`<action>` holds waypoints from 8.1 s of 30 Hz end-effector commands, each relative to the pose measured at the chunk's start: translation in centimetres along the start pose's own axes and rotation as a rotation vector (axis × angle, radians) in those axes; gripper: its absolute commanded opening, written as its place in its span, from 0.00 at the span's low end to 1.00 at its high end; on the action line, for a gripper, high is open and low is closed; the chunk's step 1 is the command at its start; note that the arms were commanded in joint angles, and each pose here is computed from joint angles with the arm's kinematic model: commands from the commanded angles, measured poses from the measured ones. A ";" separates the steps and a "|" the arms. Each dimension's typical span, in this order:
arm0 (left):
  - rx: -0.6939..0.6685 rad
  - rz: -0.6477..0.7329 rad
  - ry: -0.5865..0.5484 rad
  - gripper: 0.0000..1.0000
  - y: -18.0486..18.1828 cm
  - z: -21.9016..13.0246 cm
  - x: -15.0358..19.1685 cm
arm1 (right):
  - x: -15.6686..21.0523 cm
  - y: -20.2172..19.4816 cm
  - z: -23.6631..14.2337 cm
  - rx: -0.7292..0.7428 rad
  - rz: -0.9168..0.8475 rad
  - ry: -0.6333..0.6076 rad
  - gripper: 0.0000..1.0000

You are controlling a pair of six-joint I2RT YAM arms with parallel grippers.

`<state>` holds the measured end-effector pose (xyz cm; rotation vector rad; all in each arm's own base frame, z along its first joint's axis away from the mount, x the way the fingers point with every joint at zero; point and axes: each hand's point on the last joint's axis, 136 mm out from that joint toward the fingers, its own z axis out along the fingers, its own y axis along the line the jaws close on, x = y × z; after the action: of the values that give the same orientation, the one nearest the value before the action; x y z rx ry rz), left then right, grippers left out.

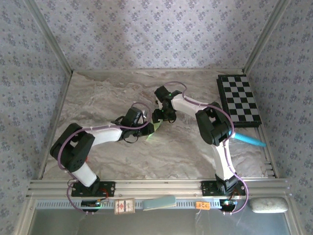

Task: Fold a paper plane with a square sheet of paper (pick it up from the middle)
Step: Fifth fold the wing at the center of the table.

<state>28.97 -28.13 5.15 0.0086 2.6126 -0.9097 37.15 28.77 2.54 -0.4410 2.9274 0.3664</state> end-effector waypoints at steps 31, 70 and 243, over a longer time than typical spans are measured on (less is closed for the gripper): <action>-0.021 -0.034 0.061 0.15 1.5 2.3 1.5 | 2.3 -1.1 1.5 -0.063 0.078 0.110 0.70; 0.188 -0.013 -0.007 0.00 -0.9 0.4 -0.5 | 0.0 0.6 -4.0 -0.403 0.036 -0.083 0.69; 0.295 0.001 0.181 0.00 -2.1 4.9 1.5 | 2.2 2.2 -4.1 -0.685 0.147 -0.139 0.48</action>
<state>29.40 -33.14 3.18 0.1775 2.5928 -1.3275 33.47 28.16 5.81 -0.1866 2.6712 1.3226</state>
